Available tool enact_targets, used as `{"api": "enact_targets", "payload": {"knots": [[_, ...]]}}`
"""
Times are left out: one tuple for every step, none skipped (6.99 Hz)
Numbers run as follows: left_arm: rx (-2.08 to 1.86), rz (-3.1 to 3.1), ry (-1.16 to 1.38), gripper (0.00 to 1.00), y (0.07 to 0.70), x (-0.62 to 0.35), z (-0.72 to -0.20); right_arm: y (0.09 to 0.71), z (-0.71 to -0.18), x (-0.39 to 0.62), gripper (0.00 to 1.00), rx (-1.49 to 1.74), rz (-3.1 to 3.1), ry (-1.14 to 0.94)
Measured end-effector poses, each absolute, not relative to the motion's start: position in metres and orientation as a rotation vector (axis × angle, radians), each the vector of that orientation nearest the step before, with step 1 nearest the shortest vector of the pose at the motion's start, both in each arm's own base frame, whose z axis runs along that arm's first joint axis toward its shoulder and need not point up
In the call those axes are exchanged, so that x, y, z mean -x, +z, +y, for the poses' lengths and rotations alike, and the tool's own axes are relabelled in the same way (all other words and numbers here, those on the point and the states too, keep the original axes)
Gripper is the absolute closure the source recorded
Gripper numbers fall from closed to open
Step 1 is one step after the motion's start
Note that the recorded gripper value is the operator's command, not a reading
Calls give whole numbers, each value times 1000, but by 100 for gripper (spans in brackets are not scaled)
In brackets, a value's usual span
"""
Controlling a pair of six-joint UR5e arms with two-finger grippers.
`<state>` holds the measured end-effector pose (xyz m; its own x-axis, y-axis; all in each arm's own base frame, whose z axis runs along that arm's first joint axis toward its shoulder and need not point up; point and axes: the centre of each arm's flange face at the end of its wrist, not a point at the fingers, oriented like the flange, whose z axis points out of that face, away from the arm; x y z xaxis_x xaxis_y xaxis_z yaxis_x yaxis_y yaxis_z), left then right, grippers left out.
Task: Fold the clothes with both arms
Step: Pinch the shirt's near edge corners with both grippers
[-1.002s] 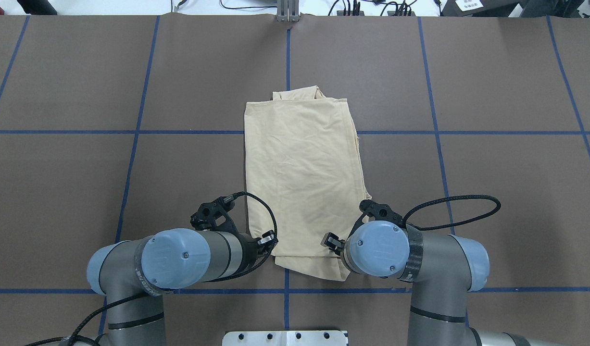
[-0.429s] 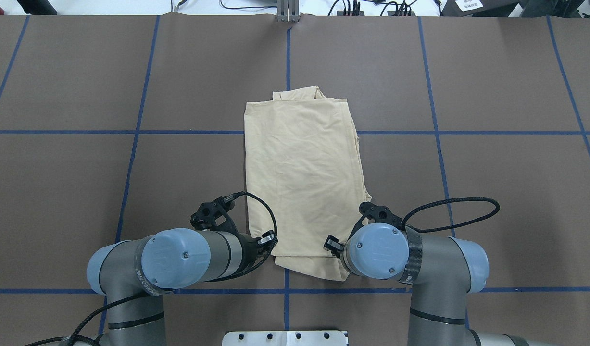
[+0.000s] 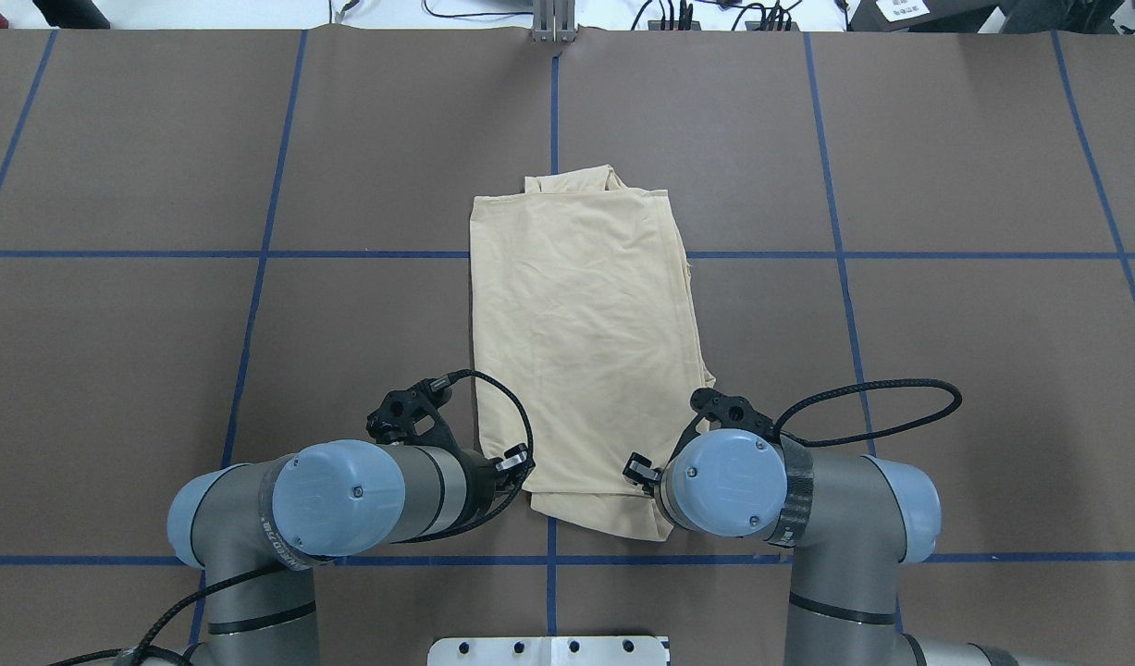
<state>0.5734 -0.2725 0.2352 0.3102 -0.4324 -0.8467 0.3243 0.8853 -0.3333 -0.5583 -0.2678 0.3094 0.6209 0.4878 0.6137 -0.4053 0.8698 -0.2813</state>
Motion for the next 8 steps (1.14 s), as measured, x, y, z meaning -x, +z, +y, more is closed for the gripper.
{"api": "enact_targets", "payload": {"knots": [[107,1152,-501,100,235,-573,-273,310,-268,558,81,119,-740,514],[107,1152,-501,100,235,-573,-272,310,-268,558,86,118,-740,515],[107,1151,-500,100,235,-574,-272,309,-269,557,86,116,-742,517],[106,1151,-499,100,236,-574,-272,308,-271,555,86,114,-746,520],[105,1151,-498,100,236,-574,-273,307,-274,553,86,113,-747,524],[105,1150,-497,100,236,-574,-273,307,-276,552,89,114,-748,526],[104,1150,-496,100,236,-574,-273,306,-277,550,96,113,-751,529],[103,1150,-495,100,236,-574,-273,304,-279,549,100,113,-755,531]]}}
